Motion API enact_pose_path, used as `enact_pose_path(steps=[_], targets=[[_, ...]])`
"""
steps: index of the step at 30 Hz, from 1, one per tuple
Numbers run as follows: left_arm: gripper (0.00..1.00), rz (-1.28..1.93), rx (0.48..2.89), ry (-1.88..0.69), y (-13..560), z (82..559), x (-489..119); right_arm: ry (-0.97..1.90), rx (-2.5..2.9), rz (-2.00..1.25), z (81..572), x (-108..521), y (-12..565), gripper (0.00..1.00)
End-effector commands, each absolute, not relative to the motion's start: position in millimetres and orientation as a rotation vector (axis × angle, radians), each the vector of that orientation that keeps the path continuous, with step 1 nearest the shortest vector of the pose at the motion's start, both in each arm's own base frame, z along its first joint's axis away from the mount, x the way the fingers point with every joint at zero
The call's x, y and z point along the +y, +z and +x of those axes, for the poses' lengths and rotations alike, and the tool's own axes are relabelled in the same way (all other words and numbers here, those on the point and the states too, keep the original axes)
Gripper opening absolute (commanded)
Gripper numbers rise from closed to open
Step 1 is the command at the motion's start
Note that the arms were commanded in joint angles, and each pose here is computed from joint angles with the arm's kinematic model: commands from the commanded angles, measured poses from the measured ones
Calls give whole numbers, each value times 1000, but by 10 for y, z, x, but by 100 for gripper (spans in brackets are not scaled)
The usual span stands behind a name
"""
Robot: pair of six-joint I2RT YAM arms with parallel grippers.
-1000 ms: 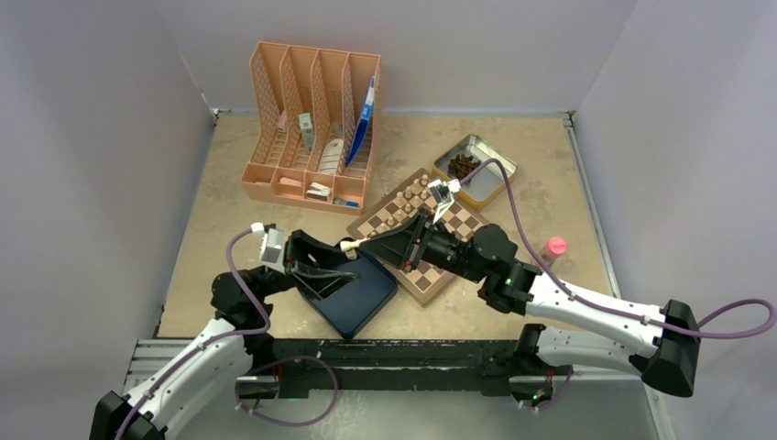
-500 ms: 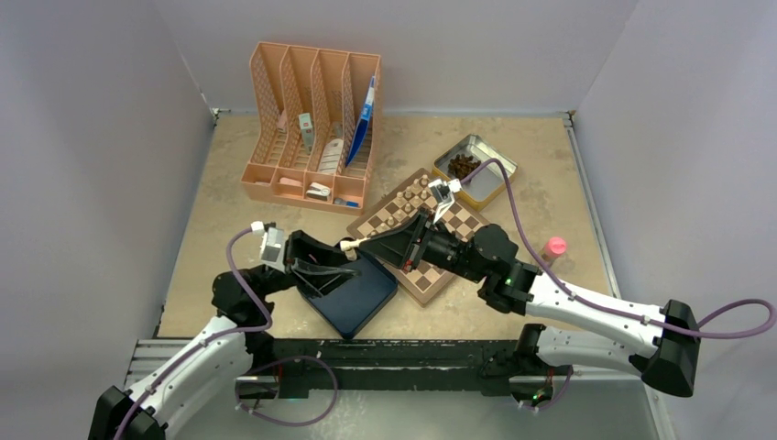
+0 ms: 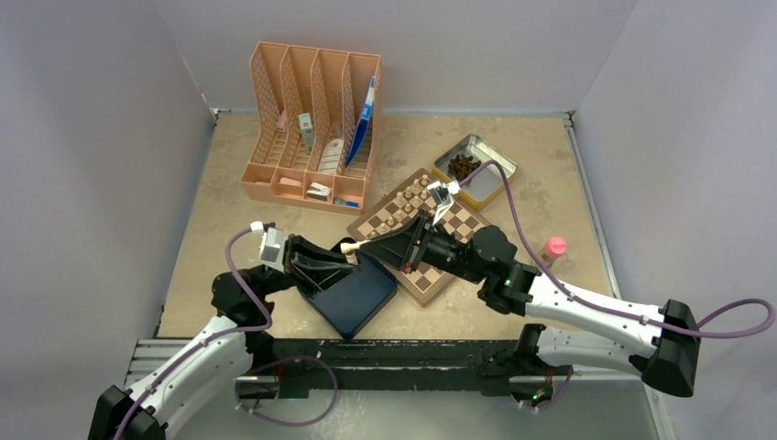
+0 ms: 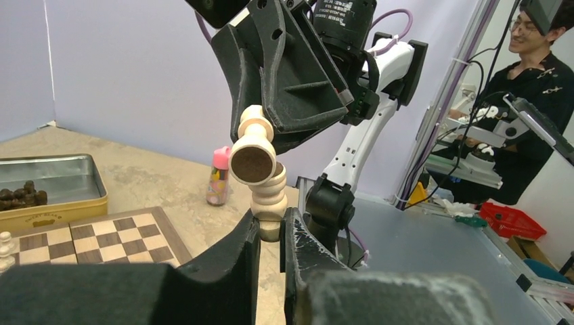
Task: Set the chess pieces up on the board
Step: Place the chess piece on the chessboard.
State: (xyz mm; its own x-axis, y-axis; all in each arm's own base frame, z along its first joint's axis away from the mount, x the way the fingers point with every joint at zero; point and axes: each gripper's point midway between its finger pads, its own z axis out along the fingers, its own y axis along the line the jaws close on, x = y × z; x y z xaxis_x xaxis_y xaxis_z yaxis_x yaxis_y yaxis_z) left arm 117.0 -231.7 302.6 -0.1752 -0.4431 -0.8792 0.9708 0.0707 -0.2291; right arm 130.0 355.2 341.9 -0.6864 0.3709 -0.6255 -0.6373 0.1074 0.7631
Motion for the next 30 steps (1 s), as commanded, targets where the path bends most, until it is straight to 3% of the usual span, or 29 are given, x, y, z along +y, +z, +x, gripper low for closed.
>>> enact_pose_path(steps=[1,2,17,30], targets=[[3,723,995,-1425,3173,1100,-2298,1713,1589,-275,1235,3479,3555,8],[0,726,1013,-1420,3153,1116,-2306,1690,1594,-266,1261,3461,3555,8],[0,736,1466,-1134,2637,1565,-2273,962,1814,-208,1991,3058,3267,8],[0,991,1423,-913,2650,1406,-2086,396,2004,-279,2771,2807,2873,8]])
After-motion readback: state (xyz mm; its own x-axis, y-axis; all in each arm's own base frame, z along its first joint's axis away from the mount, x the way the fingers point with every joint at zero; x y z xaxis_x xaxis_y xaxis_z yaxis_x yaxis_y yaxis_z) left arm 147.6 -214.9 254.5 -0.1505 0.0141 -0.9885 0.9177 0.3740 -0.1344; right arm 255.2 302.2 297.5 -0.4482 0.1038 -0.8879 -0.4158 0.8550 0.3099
